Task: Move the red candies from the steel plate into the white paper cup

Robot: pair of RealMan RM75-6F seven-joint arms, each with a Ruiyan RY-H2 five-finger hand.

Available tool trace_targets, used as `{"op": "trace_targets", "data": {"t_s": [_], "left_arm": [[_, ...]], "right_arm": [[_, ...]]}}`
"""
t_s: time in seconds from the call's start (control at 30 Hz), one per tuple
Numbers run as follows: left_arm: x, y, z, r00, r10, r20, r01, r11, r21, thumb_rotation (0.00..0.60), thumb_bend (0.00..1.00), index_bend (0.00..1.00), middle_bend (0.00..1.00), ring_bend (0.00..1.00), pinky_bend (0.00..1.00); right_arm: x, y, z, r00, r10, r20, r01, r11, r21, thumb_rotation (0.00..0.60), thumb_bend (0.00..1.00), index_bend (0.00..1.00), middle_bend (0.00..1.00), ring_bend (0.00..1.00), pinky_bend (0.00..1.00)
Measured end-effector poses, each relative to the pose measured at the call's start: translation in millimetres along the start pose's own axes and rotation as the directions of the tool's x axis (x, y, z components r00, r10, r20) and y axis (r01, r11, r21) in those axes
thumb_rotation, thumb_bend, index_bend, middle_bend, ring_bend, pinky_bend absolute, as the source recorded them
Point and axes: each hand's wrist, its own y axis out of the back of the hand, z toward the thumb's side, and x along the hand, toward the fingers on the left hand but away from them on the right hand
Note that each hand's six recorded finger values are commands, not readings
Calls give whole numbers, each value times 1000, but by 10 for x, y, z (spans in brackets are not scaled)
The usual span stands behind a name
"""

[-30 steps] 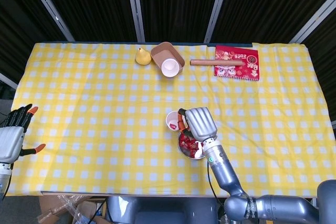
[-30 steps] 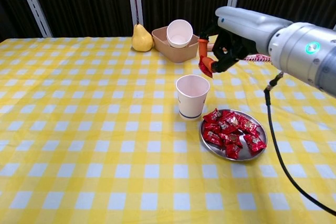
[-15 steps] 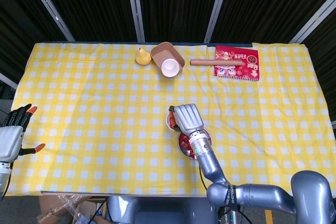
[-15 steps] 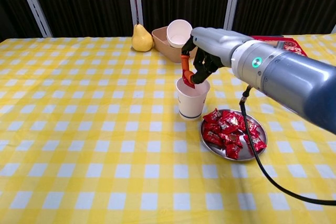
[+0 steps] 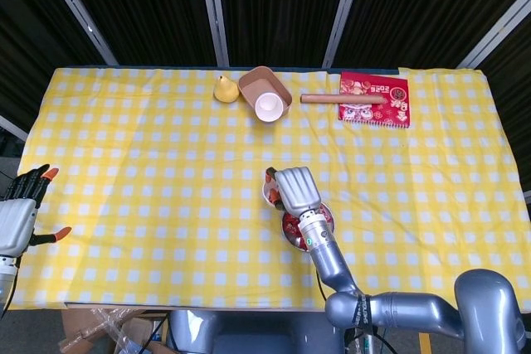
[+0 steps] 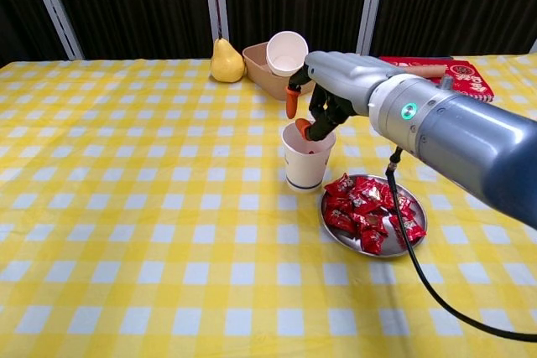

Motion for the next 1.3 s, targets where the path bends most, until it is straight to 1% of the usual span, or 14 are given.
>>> {"op": "trace_targets", "data": {"t_s": [0.07, 0.17, 0.3, 0.37, 0.5, 0.67, 1.07, 1.3], "left_arm": [[-2, 1, 2, 1000, 2, 1, -2, 1000, 2, 600, 0, 0, 0, 0, 0], [-7, 6, 8, 1000, 6, 3, -6, 1000, 5, 600, 0, 0, 0, 0, 0], [-14, 11, 22, 1000, 13, 11, -13, 1000, 11, 600, 0, 0, 0, 0, 0], [-17, 13, 25, 1000, 16, 13, -16, 1000, 12, 600, 0, 0, 0, 0, 0], [-25, 17, 32, 1000, 24, 16, -24, 1000, 16, 600, 0, 0, 0, 0, 0], [-30, 21, 34, 999, 31, 15, -31, 999, 18, 600, 0, 0, 0, 0, 0], [-28, 19, 31, 999, 36, 11, -36, 999, 25, 600, 0, 0, 0, 0, 0], [-28, 18, 32, 999, 35, 11, -36, 999, 25, 600, 0, 0, 0, 0, 0]], "right_arm": [[61, 34, 0, 1000, -5, -7, 5, 1000, 0, 600, 550, 443, 855, 921, 946], [173, 82, -15, 1000, -12, -14, 12, 1000, 1, 600, 490, 401, 855, 921, 947], [363, 93, -80, 1000, -2, -14, 2, 1000, 21, 600, 429, 381, 855, 921, 946], [478, 64, -133, 1000, 16, -9, -16, 999, 38, 600, 410, 380, 855, 921, 946], [706, -24, -269, 998, 58, 12, -58, 996, 70, 600, 408, 380, 855, 921, 947], [895, -142, -452, 994, 94, 49, -98, 991, 90, 600, 407, 380, 855, 921, 947], [930, -403, -743, 982, 149, 120, -161, 982, 96, 600, 406, 380, 855, 921, 947], [939, -543, -863, 975, 168, 147, -181, 980, 87, 600, 360, 380, 855, 921, 947]]}}
